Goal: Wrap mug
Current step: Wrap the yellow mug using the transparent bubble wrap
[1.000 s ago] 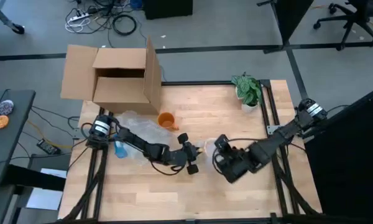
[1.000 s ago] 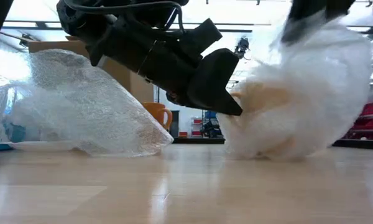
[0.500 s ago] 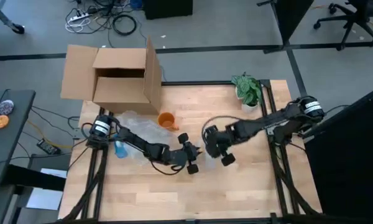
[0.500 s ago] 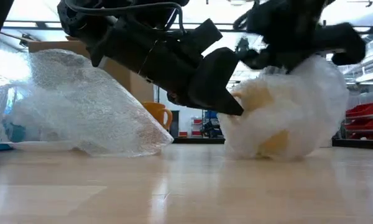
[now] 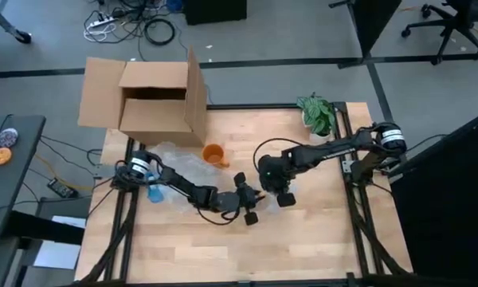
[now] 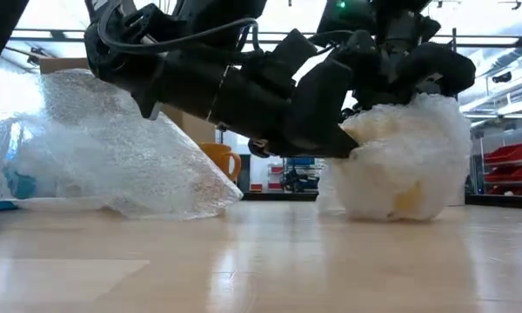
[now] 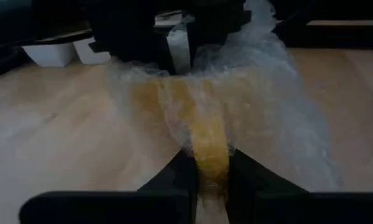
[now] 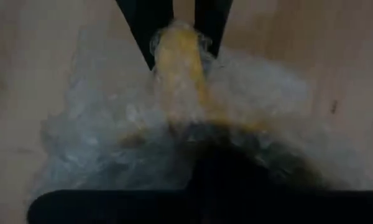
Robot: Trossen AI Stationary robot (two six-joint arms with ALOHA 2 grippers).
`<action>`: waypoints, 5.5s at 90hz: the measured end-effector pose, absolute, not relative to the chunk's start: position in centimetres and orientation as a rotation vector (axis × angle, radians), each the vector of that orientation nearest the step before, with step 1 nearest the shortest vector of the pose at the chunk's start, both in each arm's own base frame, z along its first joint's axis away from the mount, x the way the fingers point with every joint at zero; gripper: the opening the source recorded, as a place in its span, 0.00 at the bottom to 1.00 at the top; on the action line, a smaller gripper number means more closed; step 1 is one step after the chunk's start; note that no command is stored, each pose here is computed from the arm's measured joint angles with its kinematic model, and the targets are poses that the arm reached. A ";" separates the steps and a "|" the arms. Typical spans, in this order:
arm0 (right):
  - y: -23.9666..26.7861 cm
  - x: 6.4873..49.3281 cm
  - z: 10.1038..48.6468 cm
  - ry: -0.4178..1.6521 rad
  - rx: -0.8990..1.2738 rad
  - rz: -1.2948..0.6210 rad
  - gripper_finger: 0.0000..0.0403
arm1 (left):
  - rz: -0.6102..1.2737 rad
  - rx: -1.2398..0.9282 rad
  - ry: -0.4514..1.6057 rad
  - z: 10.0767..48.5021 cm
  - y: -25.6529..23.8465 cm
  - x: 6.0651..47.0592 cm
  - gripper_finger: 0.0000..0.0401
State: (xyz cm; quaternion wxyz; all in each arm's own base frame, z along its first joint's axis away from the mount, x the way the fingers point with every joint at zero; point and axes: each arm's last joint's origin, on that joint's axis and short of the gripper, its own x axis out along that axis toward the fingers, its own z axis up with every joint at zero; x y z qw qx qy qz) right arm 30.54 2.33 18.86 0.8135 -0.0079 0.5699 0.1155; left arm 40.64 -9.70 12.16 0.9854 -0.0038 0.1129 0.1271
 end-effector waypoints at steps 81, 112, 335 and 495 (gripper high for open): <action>1.7 27.7 24.4 1.066 -0.039 0.097 0.19 | 0.243 -0.009 0.223 13.1 -9.5 40.6 0.12; 2.6 30.8 18.5 1.230 -0.054 0.179 0.14 | 0.226 0.067 0.256 15.1 -10.1 39.8 0.12; 3.1 30.5 19.4 1.188 0.049 0.017 0.18 | 0.455 -0.125 0.019 13.4 -11.4 42.4 0.56; 3.5 30.8 19.6 1.161 0.102 0.025 0.18 | 0.502 -0.066 0.001 14.0 -12.0 42.2 0.56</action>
